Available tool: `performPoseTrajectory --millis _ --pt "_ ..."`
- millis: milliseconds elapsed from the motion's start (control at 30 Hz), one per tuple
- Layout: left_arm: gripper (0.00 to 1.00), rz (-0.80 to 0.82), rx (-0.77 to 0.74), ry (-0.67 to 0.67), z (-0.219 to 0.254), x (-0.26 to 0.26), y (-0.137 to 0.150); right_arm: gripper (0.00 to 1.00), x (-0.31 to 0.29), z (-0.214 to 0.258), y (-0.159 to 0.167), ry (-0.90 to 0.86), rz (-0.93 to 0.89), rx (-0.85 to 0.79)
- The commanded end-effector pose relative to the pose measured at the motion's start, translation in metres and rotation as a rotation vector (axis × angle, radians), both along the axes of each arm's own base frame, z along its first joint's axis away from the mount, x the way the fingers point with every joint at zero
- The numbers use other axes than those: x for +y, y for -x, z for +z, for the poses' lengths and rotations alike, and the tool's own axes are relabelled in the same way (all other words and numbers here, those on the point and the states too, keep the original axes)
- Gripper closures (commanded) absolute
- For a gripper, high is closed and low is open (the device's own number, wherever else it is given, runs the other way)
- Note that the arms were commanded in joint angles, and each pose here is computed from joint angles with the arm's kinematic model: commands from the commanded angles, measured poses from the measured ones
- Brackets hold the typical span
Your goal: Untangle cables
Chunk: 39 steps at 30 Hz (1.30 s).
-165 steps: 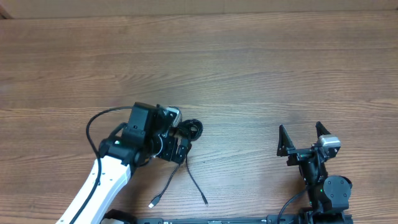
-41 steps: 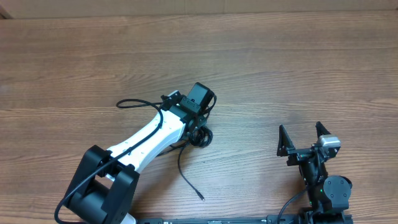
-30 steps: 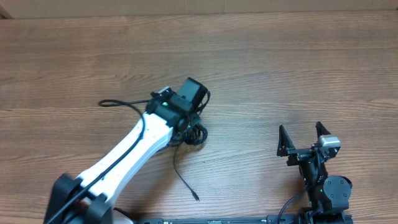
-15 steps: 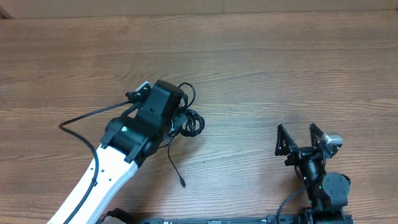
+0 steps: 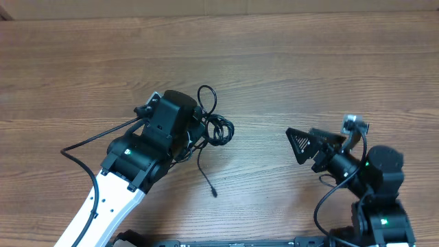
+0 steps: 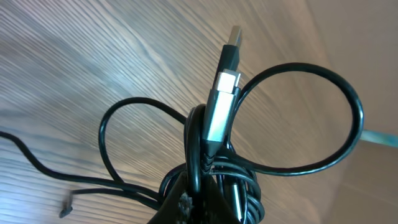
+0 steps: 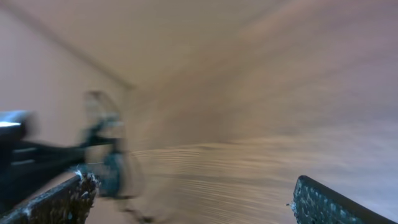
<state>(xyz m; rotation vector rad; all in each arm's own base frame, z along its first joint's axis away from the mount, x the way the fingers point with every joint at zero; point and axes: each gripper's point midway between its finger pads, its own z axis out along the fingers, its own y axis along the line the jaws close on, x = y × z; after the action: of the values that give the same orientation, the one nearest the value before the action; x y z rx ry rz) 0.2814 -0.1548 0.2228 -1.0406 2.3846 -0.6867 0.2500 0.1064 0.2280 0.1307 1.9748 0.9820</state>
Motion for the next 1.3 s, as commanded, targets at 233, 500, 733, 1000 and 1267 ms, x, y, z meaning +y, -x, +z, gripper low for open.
performPoseTrajectory --millis 233,500,733,1000,1267 --pt "0.96 -0.084 -0.098 0.386 0.062 -0.06 -0.013 0.0 0.054 0.08 0.041 -0.257 0.439 -0.111" --pt "0.96 -0.132 -0.066 0.488 0.071 -0.103 0.005 0.05 0.049 0.054 0.026 -0.228 0.357 -0.023" --pt "0.96 -0.231 -0.098 0.545 0.077 -0.152 0.015 0.24 0.043 0.042 0.017 -0.212 0.272 0.022" --pt "0.96 -0.232 -0.122 0.564 0.091 -0.142 0.018 0.94 0.022 0.012 0.001 -0.169 0.083 0.132" --pt "0.96 -0.243 -0.13 0.58 0.098 -0.141 0.022 0.96 0.013 -0.003 -0.001 -0.05 0.054 0.108"
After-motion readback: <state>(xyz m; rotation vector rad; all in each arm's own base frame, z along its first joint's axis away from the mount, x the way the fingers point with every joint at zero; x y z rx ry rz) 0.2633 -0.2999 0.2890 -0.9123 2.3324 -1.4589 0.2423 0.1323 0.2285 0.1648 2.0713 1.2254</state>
